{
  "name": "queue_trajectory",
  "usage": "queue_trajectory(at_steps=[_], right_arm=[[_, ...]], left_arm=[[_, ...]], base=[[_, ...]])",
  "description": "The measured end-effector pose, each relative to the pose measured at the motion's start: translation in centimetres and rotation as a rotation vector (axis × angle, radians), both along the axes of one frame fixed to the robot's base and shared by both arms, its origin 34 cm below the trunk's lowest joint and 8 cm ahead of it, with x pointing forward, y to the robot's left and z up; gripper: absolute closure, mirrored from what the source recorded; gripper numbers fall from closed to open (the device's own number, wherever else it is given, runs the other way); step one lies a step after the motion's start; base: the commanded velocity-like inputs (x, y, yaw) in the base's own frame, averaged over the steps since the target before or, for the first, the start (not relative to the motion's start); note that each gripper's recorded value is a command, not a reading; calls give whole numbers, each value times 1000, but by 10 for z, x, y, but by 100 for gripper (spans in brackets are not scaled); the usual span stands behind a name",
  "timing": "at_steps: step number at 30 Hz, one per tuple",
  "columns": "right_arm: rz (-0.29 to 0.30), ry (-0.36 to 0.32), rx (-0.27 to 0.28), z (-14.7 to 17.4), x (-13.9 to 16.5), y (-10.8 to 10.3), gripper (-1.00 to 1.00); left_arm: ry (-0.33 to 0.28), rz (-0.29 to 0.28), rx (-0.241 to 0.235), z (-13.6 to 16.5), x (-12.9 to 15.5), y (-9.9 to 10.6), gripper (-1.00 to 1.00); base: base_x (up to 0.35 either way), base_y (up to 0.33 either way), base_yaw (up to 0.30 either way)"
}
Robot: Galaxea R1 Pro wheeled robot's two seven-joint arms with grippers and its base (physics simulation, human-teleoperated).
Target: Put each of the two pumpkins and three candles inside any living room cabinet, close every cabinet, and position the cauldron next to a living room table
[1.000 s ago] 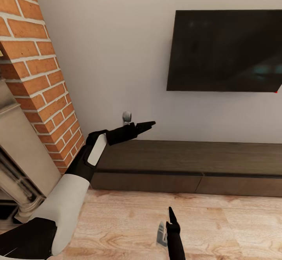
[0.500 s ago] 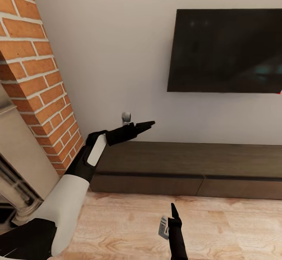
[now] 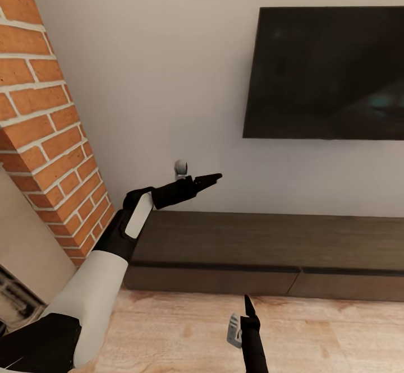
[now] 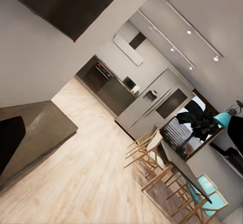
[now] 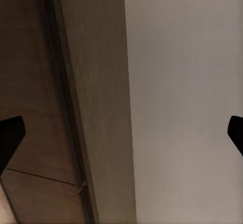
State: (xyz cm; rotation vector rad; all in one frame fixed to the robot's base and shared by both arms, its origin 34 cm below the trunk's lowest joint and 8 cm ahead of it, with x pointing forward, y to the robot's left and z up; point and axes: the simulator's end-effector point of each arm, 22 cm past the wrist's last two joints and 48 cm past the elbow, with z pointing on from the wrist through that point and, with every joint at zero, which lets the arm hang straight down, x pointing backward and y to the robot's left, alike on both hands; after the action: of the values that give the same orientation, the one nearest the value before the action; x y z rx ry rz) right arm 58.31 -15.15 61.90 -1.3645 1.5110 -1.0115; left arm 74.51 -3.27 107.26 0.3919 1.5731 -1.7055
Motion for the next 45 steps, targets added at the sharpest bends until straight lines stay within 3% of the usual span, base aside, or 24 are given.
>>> queue_trajectory(at_steps=[9, 34, 45], right_arm=[[2, 0, 1, 0, 0, 1, -100], [-4, -10, 2, -41, -1, 0, -100], [0, -92, -8, -45, 1, 1, -100]], left_arm=[[2, -2, 3, -2, 0, -1, -100], [-28, -20, 13, -39, -11, -8, -100], [-37, -31, 14, -58, -16, -11, -100]], base=[[6, 0, 0], [0, 0, 0], [0, 0, 0]])
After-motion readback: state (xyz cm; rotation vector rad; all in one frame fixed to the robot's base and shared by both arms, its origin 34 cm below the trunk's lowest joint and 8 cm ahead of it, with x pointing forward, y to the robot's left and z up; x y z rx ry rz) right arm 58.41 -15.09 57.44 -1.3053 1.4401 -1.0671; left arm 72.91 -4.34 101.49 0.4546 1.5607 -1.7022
